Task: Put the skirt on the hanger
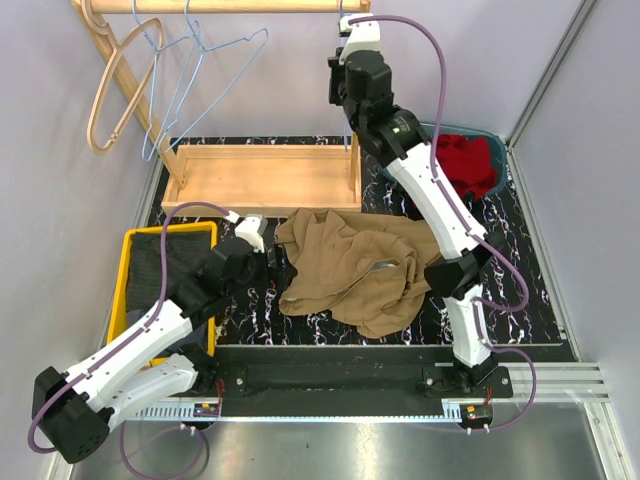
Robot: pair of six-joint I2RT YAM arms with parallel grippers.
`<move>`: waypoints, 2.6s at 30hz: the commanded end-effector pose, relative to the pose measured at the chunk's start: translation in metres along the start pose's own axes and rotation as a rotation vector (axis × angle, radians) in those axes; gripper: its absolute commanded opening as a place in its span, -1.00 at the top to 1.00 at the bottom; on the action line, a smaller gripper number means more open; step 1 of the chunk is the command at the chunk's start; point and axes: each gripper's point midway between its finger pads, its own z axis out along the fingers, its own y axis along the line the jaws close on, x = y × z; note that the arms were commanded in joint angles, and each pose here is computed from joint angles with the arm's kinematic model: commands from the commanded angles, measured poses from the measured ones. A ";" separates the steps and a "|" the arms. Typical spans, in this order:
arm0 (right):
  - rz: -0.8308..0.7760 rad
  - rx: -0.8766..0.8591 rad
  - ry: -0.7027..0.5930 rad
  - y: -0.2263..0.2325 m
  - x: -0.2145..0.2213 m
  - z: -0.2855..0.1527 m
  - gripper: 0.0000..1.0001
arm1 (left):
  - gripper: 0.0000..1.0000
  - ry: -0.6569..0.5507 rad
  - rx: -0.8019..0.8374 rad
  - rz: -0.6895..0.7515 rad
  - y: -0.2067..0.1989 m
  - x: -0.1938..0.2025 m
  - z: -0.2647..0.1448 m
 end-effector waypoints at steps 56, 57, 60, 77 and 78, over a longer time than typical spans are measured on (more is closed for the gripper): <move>0.210 -0.915 0.685 -0.021 0.152 -0.425 1.00 | 0.09 0.035 -0.079 0.052 -0.026 0.037 0.053; 0.214 -0.921 0.689 -0.022 0.153 -0.428 1.00 | 0.09 0.040 -0.091 0.064 -0.023 0.038 0.055; 0.215 -0.943 0.703 -0.022 0.156 -0.435 1.00 | 0.09 0.062 -0.130 0.082 -0.018 0.040 0.065; 0.177 -0.724 0.783 -0.035 0.219 -0.389 1.00 | 0.14 0.092 -0.189 0.087 -0.004 0.045 0.078; 0.180 -0.694 0.774 -0.038 0.221 -0.384 1.00 | 0.14 0.096 -0.188 0.086 -0.003 0.046 0.076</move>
